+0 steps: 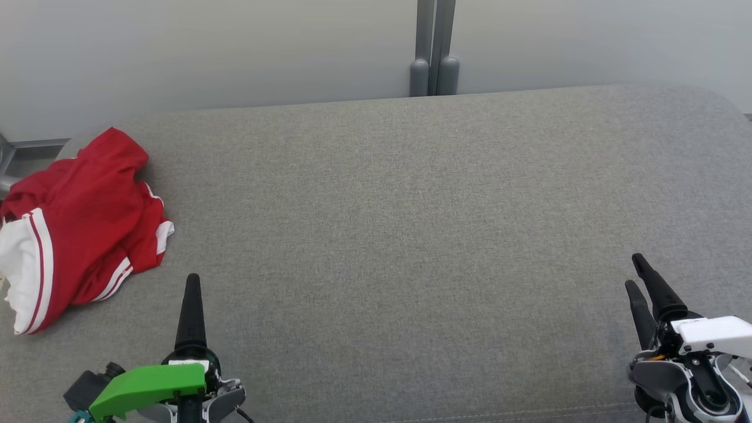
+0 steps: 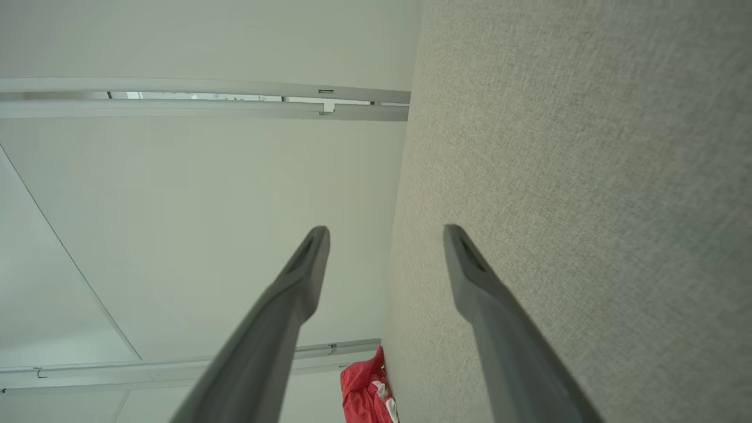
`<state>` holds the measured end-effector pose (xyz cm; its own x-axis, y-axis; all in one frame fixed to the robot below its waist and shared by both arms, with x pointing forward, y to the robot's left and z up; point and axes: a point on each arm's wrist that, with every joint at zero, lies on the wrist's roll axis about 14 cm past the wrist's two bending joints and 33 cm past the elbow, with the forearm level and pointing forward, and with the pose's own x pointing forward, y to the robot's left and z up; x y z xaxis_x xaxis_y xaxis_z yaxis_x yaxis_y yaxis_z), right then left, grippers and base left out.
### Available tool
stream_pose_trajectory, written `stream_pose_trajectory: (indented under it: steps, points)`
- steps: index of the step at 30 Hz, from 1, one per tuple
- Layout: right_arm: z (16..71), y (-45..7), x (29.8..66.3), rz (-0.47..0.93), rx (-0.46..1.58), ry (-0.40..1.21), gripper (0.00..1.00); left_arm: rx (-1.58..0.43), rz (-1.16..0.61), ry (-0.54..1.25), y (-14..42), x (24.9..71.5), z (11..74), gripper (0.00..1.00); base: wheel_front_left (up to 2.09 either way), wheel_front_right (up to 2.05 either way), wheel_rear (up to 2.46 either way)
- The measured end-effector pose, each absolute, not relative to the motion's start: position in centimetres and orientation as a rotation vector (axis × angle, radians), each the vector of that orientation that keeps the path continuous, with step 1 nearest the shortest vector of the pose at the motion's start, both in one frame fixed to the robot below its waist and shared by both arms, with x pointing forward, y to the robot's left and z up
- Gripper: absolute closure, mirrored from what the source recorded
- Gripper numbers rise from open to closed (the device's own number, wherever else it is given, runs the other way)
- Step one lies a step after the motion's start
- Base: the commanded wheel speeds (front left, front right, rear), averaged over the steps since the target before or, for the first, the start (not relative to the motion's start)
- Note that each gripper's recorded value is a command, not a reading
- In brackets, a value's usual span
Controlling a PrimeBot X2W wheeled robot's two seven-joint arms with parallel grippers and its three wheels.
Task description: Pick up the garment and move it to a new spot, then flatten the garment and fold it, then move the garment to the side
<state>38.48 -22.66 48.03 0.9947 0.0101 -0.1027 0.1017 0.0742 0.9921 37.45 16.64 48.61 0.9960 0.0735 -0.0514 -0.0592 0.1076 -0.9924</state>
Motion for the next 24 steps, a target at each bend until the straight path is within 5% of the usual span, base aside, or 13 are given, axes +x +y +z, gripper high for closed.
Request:
stream_pose_trajectory:
  steps: [24]
  points:
    - [49.7,-19.6,39.3,-0.007,0.899,0.098,0.0,-0.909,0.087,-0.037,17.3,36.9,50.4,0.0,0.0,0.0,0.0]
